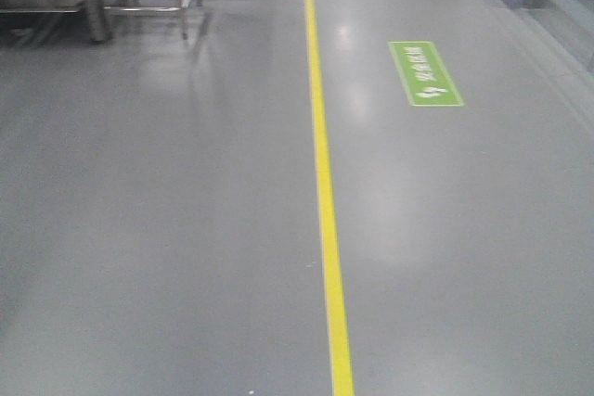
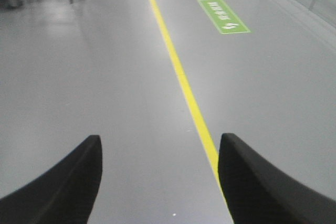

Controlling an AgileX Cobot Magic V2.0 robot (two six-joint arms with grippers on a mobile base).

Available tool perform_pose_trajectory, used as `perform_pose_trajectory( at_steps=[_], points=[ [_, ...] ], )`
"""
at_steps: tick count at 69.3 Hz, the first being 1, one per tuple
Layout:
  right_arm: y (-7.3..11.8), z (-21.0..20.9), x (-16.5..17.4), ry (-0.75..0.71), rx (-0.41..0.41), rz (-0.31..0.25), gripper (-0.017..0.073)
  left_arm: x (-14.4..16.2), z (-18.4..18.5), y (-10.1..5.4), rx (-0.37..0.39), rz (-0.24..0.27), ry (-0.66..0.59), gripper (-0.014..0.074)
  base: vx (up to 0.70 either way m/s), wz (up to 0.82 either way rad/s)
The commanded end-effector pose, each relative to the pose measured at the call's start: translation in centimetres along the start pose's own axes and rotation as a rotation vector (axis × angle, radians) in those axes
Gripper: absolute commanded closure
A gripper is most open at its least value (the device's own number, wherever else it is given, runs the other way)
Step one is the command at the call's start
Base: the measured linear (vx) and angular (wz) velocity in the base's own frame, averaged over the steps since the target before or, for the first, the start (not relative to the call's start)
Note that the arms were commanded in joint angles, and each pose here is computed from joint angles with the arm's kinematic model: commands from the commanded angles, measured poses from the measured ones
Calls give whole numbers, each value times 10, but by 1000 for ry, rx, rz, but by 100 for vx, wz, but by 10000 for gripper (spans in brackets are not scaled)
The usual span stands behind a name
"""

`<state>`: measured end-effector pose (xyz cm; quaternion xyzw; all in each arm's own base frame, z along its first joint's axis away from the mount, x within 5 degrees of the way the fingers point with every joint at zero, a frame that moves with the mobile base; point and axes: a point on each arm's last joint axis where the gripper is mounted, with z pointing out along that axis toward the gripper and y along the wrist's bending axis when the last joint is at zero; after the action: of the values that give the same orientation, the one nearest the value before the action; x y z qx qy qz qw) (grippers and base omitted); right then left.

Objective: Move and align brake pads A on conveyor
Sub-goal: 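Drive the base along the yellow floor line across the hall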

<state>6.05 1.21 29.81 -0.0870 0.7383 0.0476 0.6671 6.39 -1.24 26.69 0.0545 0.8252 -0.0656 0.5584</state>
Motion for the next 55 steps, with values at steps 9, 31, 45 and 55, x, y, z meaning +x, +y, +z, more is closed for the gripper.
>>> perform_pose_trajectory(
  at_steps=[9,31,45,55],
  points=[
    [-2,-1,-14,-86,17,-13,106,-13,-3,-1,8,-10,-84,147,3,-49],
    [-2,-1,-14,-86,17,-13,106,-13,-3,-1,8,-10,-84,147,13,-28],
    [-2,-1,-14,-86,17,-13,106,-13,-3,-1,8,-10,-84,147,24,-21],
    [-2,-1,-14,-86,17,-13,106,-13,-3,-1,8,-10,-84,147,34,-5]
  ],
)
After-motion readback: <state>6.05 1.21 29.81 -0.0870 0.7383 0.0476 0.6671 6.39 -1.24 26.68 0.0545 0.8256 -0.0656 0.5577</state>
